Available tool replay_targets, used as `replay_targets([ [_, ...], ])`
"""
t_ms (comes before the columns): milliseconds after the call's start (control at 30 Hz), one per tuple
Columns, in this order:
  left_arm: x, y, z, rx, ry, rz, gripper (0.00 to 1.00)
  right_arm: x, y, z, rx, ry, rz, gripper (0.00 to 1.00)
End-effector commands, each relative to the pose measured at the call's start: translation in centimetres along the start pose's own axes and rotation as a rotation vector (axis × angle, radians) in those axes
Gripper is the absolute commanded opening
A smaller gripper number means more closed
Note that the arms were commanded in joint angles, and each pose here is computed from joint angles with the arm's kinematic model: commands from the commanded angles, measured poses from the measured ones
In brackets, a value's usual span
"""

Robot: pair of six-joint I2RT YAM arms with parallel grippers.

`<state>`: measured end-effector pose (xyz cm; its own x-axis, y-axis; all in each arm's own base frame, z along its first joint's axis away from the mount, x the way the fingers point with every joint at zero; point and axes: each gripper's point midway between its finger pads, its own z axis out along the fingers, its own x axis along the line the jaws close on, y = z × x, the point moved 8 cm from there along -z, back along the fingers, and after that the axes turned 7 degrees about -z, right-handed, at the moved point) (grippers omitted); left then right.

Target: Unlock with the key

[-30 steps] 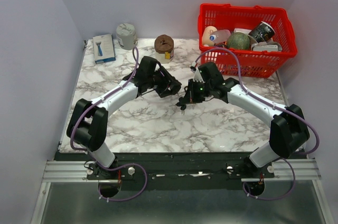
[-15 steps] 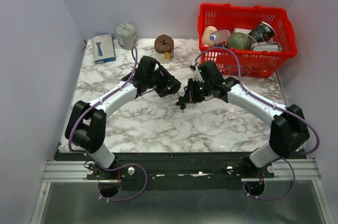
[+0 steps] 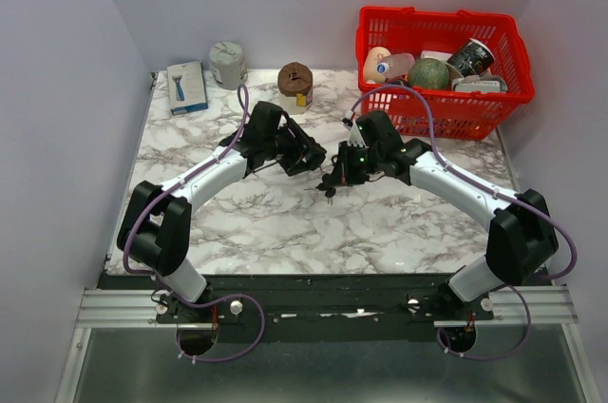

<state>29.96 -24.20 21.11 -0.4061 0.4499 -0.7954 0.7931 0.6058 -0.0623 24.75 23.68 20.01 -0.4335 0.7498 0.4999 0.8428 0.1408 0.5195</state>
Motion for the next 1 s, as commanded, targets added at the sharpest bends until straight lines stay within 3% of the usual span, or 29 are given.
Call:
replay_targets([
  [0, -2.0, -0.9, -1.4, 0.016, -0.079, 0.042, 0.00, 0.8, 1.3, -0.9, -0.066, -0.003, -0.025, 0.01],
  [967, -2.0, -1.1, -1.3, 0.007, -0.081, 0.043, 0.00, -0.4, 2.0, 0.4, -0.041, -0.111, 0.011, 0.01],
])
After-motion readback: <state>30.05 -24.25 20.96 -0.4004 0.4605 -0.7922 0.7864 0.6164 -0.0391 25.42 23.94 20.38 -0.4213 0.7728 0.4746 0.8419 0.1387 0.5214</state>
